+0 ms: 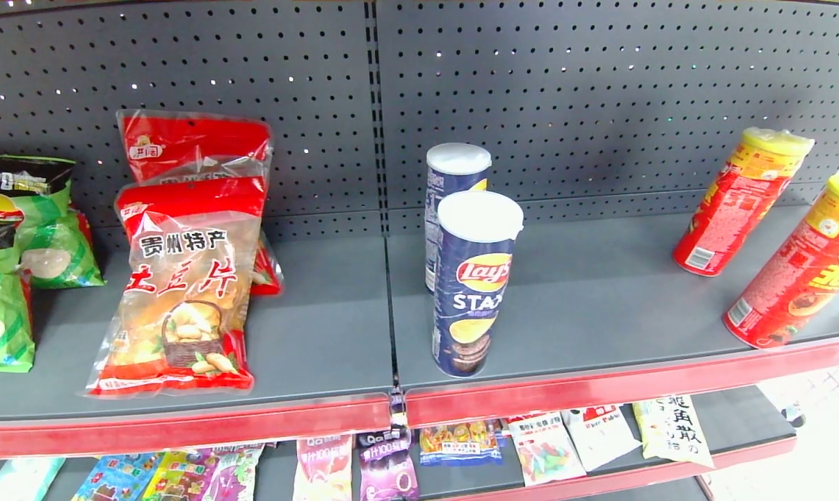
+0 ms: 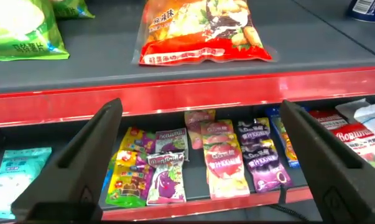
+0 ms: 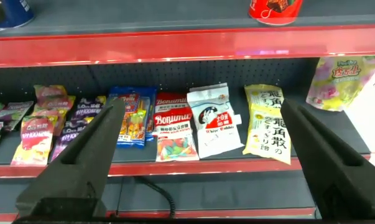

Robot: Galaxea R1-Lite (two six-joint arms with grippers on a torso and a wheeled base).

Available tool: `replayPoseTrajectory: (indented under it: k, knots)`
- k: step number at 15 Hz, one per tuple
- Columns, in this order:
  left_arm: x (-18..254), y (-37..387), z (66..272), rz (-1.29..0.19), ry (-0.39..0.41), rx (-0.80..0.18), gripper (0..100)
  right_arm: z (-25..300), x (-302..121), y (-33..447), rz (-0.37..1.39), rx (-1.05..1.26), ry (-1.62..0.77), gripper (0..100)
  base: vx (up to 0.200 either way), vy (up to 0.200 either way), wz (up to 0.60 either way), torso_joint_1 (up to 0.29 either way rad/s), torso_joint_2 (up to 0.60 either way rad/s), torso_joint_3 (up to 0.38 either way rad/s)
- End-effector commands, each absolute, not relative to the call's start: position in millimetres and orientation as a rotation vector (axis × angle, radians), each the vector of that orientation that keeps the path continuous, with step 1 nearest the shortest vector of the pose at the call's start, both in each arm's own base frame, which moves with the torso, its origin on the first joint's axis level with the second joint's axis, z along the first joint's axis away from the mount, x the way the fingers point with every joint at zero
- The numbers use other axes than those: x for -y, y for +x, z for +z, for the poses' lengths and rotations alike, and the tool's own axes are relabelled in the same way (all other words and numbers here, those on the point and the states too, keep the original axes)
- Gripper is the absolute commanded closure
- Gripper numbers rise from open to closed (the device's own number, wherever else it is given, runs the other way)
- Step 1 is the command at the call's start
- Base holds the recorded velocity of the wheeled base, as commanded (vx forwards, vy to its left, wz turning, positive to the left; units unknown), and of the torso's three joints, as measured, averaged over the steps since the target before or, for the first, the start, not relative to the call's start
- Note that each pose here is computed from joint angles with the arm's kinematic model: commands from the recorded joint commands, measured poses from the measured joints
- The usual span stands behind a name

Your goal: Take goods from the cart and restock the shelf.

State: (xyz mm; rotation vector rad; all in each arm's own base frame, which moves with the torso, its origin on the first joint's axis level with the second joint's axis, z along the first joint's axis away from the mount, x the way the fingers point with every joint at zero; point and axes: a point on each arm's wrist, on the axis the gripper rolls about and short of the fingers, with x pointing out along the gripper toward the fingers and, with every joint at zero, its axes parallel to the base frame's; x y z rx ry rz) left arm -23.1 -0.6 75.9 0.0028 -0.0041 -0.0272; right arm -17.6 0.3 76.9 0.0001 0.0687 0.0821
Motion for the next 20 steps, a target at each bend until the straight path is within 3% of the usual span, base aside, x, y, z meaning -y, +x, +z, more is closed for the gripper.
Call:
replayPoseTrajectory:
  k: [1,6,10,20]
  knots:
    - [0.6,-22.9,75.9,-0.028,0.003,0.002,0,76.9,-0.3,-17.3,0.083,-0.072,0.0,0,0.0,0.0,0.0,0.0,0.0,0.0]
    - [0.6,-22.9,75.9,-0.028,0.002,0.002,0,75.9,-0.8,-21.4,0.051,-0.018,0.0,0,-0.2,0.0,0.0,0.01,0.0,0.002]
    - [0.6,-22.9,75.9,-0.028,0.002,0.002,0,75.6,-0.9,-22.4,0.046,-0.006,0.0,0,0.0,0.0,0.0,0.0,0.0,0.0]
    - [0.6,-22.9,75.9,-0.028,0.002,0.002,0,75.6,-0.9,-22.4,0.048,-0.006,-0.008,0,0.0,-0.2,0.0,0.004,0.0,0.001]
